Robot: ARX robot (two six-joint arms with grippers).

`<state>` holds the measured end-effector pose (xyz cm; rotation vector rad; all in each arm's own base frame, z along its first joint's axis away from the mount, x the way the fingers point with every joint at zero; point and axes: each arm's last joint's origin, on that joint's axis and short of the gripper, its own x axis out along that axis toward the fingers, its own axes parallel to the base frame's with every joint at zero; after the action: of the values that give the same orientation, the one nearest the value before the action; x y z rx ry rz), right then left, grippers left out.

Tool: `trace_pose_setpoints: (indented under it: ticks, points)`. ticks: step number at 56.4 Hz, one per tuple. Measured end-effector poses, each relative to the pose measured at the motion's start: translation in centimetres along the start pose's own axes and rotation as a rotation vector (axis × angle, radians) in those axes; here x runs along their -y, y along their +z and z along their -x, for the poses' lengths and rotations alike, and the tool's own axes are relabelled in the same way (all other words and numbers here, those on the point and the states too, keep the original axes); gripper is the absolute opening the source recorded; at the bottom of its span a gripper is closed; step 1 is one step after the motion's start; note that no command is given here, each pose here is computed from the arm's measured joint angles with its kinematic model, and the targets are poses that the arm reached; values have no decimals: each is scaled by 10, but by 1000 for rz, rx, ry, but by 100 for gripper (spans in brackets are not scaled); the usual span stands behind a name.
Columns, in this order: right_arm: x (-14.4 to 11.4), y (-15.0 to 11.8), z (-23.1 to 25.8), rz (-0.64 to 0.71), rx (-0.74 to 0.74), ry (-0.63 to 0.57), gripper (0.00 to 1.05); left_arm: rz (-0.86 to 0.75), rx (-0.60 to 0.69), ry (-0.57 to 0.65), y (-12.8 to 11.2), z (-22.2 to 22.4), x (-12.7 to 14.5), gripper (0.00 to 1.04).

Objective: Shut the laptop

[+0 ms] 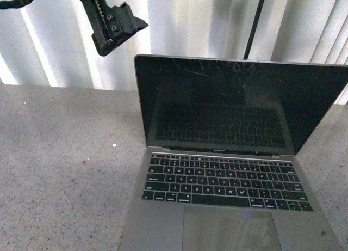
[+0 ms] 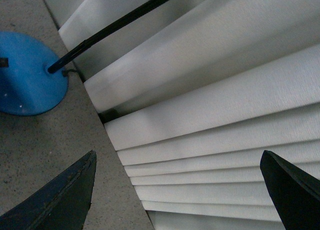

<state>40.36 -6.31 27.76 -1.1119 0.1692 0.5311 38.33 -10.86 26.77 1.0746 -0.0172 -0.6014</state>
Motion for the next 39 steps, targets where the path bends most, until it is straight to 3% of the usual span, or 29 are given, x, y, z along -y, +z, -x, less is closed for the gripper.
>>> trace_pose_setpoints:
  ticks: [11,27,31,39]
  points:
    - [4,7,-17,108,11,118,97,-162,-18,-98,11,-15,-7,98]
    - [6,12,-32,213,23,187,97,-316,-27,-140,18,-33,-11,98]
    - [7,13,-35,229,25,193,87,-349,-27,-150,18,-36,-10,97]
    - [7,15,-39,234,26,227,64,-376,-26,-175,19,-41,-9,72]
